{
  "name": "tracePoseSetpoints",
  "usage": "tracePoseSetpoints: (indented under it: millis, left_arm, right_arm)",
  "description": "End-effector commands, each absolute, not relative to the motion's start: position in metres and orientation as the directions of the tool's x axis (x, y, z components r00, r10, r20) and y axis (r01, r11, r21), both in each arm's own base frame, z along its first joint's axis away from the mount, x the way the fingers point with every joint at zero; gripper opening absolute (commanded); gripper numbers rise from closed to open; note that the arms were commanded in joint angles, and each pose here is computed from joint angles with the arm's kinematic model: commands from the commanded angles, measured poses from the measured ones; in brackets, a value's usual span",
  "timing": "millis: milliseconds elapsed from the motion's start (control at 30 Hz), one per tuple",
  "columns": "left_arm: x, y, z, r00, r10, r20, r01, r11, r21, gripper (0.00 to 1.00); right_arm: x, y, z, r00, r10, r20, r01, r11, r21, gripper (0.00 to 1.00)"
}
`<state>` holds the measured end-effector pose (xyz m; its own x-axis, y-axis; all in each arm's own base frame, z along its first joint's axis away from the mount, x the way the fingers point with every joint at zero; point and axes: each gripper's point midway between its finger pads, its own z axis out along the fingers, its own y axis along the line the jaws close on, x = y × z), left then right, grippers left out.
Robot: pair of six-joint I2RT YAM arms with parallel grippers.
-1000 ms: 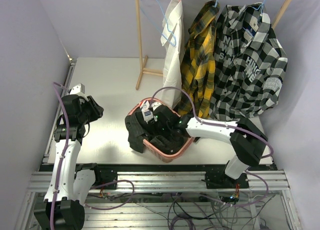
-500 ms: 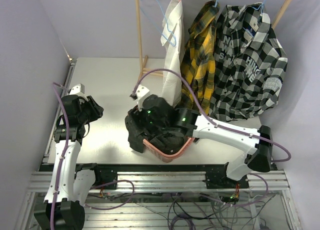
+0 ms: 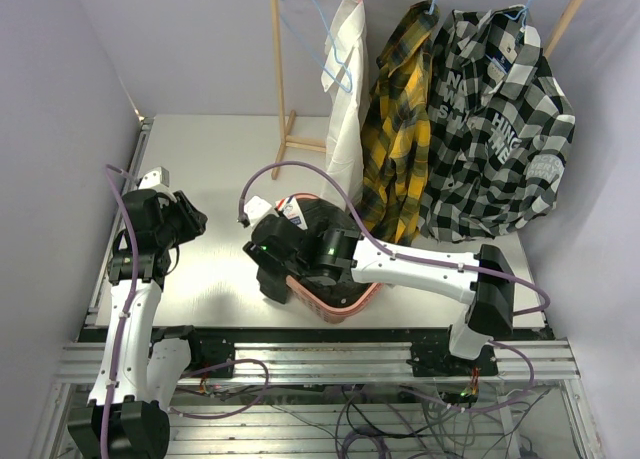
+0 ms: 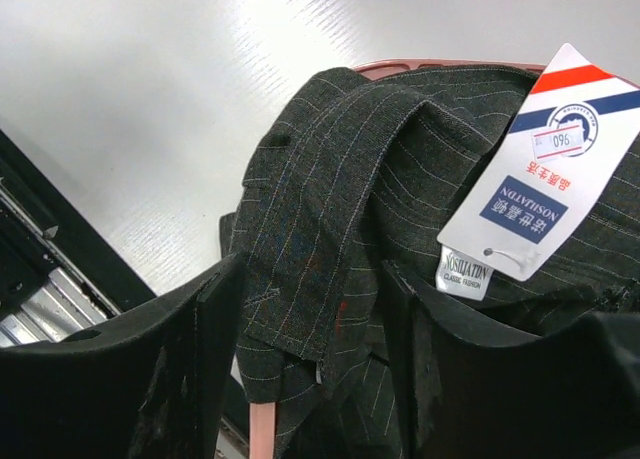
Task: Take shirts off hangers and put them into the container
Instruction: Place the shirt in the bin.
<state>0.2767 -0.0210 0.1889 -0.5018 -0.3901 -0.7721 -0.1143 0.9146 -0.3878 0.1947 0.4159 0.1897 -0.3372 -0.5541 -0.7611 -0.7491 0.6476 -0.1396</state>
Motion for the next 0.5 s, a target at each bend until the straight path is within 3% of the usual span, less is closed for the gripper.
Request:
tracePoseSetpoints:
  millis: [0, 333, 467]
  left_arm:
    - [0.277, -0.026, 0.193, -0.492, -0.375, -0.786, -0.080, 0.918, -0.389, 0.46]
    - [0.278, -0.026, 0.193, -0.493, -0.376, -0.785, -0.079, 0.918, -0.389, 0.46]
    - [0.277, -0.026, 0.193, -0.494, -0.375, -0.784, -0.080, 0.918, -0.389, 0.46]
  right_arm:
    - [0.195, 0.419, 0.190, -0.322, -0.572, -0.754, -0.753, 0.638, -0.162, 0.55]
    - [0.186, 0.430, 0.186, -0.314, -0.570, -0.759, -0.787, 0.603, -0.127, 0.53]
    - [0.184, 0.434, 0.174, -0.320, -0.587, -0.743, -0.798, 0.590, -0.123, 0.39]
